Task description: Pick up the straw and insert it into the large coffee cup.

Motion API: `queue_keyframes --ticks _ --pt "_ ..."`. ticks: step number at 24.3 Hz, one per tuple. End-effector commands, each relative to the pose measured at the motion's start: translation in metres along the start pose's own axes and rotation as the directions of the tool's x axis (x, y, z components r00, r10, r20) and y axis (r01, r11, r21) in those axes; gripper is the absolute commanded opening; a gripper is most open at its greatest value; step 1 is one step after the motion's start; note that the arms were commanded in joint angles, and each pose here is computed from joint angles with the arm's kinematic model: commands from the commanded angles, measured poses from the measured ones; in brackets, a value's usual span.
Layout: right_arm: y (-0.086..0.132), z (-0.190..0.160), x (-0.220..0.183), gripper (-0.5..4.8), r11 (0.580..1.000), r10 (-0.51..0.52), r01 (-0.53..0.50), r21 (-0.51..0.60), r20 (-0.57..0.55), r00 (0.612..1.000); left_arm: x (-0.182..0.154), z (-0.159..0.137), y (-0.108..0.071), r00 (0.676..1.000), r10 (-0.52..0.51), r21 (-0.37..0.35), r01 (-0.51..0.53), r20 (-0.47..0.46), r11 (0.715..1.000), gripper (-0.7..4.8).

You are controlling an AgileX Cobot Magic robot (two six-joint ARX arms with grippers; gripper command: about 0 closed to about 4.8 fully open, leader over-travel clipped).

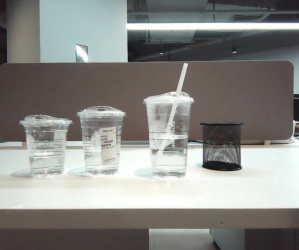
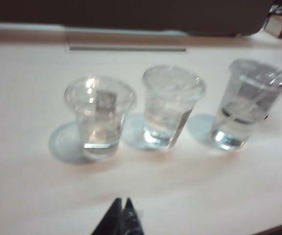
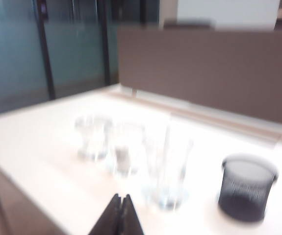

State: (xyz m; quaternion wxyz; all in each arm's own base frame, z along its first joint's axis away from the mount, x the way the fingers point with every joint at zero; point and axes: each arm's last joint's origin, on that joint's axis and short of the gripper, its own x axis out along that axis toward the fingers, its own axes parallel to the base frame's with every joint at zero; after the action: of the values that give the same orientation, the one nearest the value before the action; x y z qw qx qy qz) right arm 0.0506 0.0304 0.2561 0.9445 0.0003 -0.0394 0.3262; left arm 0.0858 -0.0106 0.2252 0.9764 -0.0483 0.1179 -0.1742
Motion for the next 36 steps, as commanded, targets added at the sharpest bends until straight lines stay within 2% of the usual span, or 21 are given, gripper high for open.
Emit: queue_keyframes --ticks 1,4,7,10,14,19,21,31,36 --pt "-0.001 -0.019 0.006 -0.09 1.0 0.011 -0.01 0.027 -0.074 0.997 0.003 -0.005 0.001 1.0 0.011 -0.007 -0.012 -0.013 1.0 -0.04" --pt "-0.001 -0.037 0.011 -0.09 0.998 0.048 -0.042 0.049 -0.126 0.991 0.004 -0.01 0.002 0.999 0.013 -0.015 -0.014 -0.036 1.0 -0.04" --pt "-0.002 -0.051 0.015 -0.09 0.998 0.042 -0.033 0.061 -0.163 0.986 0.007 -0.015 0.004 0.999 0.016 -0.017 -0.016 -0.043 1.0 -0.04" --pt "-0.005 -0.068 0.018 -0.09 0.993 -0.019 0.044 0.114 -0.217 0.976 0.013 -0.027 0.007 0.999 0.022 -0.019 -0.022 -0.048 1.0 -0.04" --pt "-0.007 -0.085 0.021 -0.09 0.989 -0.064 0.096 0.11 -0.266 0.962 0.02 -0.046 0.011 0.996 0.022 -0.031 -0.024 -0.085 0.999 -0.04" --pt "-0.012 -0.108 0.022 -0.09 0.966 -0.216 0.252 0.066 -0.335 0.917 0.024 -0.06 0.013 0.99 0.021 -0.049 -0.029 -0.138 0.998 -0.04" --pt "-0.012 -0.109 0.022 0.23 0.963 -0.226 0.262 0.062 -0.34 0.913 0.024 -0.06 0.013 0.99 0.02 -0.051 -0.028 -0.142 0.998 -0.04" --pt "-0.012 -0.108 0.022 0.23 0.963 -0.227 0.262 0.062 -0.337 0.914 0.024 -0.06 0.013 0.99 0.02 -0.051 -0.028 -0.142 0.998 -0.04" --pt "-0.013 -0.108 0.022 0.22 0.956 -0.259 0.29 0.047 -0.33 0.908 0.024 -0.06 0.013 0.99 0.02 -0.051 -0.028 -0.142 0.998 -0.04"
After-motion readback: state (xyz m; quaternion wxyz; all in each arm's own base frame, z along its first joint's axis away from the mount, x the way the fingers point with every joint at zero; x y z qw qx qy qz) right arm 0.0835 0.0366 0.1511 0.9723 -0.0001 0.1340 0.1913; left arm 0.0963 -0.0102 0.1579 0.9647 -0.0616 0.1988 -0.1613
